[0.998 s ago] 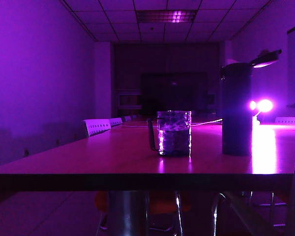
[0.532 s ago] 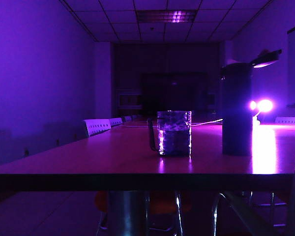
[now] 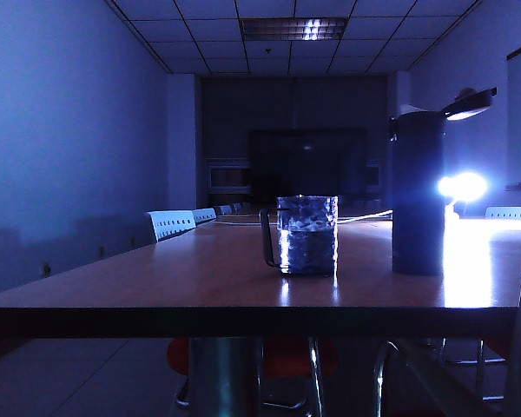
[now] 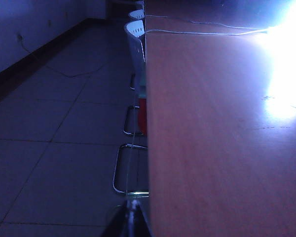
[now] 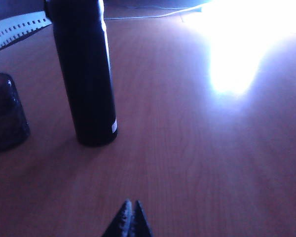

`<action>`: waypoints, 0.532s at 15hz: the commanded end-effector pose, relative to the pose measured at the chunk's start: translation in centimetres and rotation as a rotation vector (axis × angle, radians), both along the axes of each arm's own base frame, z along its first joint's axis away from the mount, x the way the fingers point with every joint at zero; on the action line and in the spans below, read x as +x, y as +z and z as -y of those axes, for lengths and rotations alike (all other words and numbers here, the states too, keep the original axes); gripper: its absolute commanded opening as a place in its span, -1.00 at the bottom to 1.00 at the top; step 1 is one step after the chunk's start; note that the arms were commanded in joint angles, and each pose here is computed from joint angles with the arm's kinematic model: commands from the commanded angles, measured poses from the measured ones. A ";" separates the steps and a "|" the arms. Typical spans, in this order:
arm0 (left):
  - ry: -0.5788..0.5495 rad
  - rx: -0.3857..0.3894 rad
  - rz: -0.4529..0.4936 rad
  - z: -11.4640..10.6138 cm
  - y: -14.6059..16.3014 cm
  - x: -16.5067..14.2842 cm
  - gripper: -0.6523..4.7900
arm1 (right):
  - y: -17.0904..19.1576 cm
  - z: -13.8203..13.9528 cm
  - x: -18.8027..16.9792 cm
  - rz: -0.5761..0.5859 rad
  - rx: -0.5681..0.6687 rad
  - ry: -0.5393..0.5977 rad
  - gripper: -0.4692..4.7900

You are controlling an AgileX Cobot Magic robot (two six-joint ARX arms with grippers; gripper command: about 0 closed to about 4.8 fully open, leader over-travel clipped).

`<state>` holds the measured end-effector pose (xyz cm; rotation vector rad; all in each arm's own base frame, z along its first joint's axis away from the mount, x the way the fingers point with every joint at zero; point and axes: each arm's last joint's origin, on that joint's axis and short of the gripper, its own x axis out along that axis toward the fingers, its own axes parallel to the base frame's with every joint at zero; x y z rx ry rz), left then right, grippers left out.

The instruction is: Pick up the black thermos cup, pour some water from it into the cup, and then put the thermos cup back on the table.

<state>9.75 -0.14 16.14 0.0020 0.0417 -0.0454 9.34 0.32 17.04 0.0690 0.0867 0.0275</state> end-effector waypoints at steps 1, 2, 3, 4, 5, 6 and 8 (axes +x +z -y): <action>-0.004 -0.003 0.004 0.0 0.0 0.0 -0.77 | -1.0 0.0 0.4 0.043 -0.025 -0.002 -0.85; -0.005 -0.003 0.005 0.0 0.0 0.0 -0.77 | -1.0 0.0 0.4 0.047 -0.026 -0.002 -0.85; -0.004 -0.003 0.004 0.0 0.0 0.0 -0.77 | -1.0 0.0 0.4 0.047 -0.033 -0.003 -0.84; -0.005 -0.003 0.004 0.0 0.0 0.0 -0.77 | -1.0 0.0 0.4 0.049 -0.109 0.003 -0.84; -0.004 -0.003 0.004 0.0 0.0 0.0 -0.77 | -1.0 0.0 0.4 0.049 -0.132 0.003 -0.84; -0.004 -0.003 0.004 0.0 0.0 0.0 -0.77 | -1.0 0.0 0.4 0.049 -0.129 0.003 -0.85; -0.004 -0.003 0.004 0.0 0.0 0.0 -0.77 | -1.0 0.0 0.4 0.049 -0.129 0.004 -0.85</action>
